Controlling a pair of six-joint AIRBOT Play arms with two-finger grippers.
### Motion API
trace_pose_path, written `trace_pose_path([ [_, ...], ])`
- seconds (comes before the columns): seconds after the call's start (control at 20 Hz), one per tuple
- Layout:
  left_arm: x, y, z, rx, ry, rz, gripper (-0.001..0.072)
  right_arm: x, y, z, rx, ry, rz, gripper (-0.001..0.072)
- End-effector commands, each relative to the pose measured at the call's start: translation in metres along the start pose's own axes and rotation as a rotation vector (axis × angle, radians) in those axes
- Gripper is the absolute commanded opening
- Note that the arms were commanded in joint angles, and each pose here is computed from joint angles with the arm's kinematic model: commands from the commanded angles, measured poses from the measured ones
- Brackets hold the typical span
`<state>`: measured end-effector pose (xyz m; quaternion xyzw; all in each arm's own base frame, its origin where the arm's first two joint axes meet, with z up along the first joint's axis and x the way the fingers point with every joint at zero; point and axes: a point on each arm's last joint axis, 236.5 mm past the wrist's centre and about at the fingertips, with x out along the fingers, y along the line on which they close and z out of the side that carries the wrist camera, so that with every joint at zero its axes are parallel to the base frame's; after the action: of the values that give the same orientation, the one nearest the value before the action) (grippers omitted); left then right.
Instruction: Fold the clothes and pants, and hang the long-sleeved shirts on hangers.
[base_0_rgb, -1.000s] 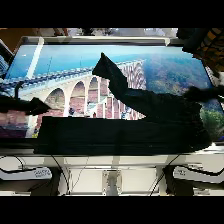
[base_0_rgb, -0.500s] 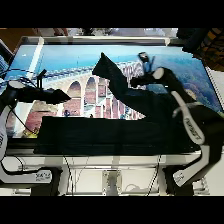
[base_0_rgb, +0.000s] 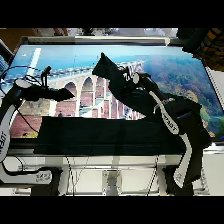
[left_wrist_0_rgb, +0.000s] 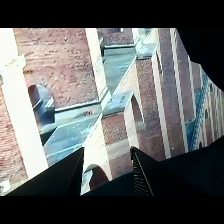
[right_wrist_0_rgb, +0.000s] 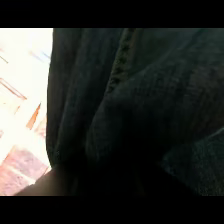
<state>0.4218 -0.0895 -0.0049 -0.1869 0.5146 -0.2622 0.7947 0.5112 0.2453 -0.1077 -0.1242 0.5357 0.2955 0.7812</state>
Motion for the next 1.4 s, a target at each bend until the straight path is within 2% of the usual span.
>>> trace_pose_path([
  [0.0,0.002,0.002,0.0,0.004,0.0,0.003,0.0349,0.006,0.011,-0.012,-0.003,0.056,0.029,0.0164],
  [0.05,0.003,0.002,0.0,0.002,0.002,0.003,0.0349,0.006,0.014,-0.012,-0.003,0.059,0.039,0.0024],
  [0.2,0.003,0.002,0.0,0.002,0.002,0.003,0.0349,0.0,0.024,-0.007,-0.021,0.065,0.051,0.0022],
  [0.45,0.003,0.001,0.001,-0.002,-0.002,-0.003,0.0349,-0.057,0.053,0.019,-0.091,0.065,0.095,0.0022],
  [0.6,0.002,-0.006,0.006,-0.02,-0.023,-0.03,0.035,-0.099,0.095,0.024,-0.144,0.056,0.157,0.0022],
  [0.9,0.0,-0.009,0.027,-0.061,-0.11,-0.05,0.035,-0.131,0.166,-0.071,-0.277,0.461,0.304,0.0023],
  [1.15,0.001,-0.026,0.044,-0.096,-0.179,-0.107,0.0349,-0.129,0.203,-0.126,-0.27,0.677,0.38,0.0025],
  [1.3,0.014,-0.046,0.053,-0.023,-0.215,-0.11,0.0349,-0.129,0.206,-0.125,-0.27,0.661,0.384,0.0149],
  [1.35,0.02,-0.055,0.057,0.001,-0.231,-0.113,0.0349,-0.13,0.202,-0.12,-0.26,0.636,0.375,0.0155],
])
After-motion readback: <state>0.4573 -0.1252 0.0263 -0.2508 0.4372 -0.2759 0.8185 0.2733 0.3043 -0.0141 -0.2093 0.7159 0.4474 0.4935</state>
